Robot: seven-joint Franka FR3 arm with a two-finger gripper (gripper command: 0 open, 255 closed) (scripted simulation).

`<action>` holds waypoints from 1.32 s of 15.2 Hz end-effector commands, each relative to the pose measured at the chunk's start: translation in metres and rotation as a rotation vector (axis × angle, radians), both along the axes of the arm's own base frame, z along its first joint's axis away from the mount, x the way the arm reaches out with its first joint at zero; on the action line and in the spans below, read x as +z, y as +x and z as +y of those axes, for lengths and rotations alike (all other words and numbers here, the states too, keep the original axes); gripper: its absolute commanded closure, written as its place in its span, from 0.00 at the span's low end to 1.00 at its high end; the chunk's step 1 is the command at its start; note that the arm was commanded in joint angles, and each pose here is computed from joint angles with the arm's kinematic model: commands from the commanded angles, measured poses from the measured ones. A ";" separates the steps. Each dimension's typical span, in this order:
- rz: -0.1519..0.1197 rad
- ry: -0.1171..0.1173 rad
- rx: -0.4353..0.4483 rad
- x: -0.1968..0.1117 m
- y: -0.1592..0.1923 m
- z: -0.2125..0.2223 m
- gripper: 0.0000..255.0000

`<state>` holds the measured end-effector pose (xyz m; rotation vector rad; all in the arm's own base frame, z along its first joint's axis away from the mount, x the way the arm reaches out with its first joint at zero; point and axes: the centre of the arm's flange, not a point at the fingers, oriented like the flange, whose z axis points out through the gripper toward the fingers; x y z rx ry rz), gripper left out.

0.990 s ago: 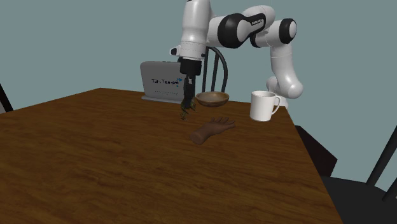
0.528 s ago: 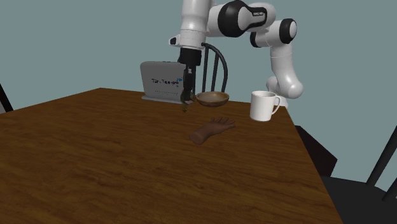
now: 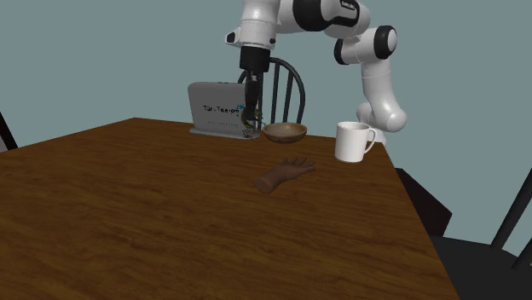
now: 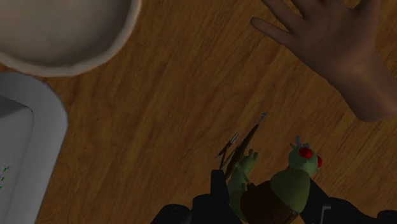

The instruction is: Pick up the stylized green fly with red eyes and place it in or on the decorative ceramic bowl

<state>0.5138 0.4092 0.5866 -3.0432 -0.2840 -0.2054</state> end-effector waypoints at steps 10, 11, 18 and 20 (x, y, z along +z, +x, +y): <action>0.000 0.000 0.000 0.049 -0.012 -0.024 1.00; 0.000 0.000 0.000 0.051 -0.018 -0.036 1.00; 0.000 0.000 0.000 0.059 -0.059 -0.118 1.00; 0.000 0.000 0.000 0.061 -0.071 -0.142 1.00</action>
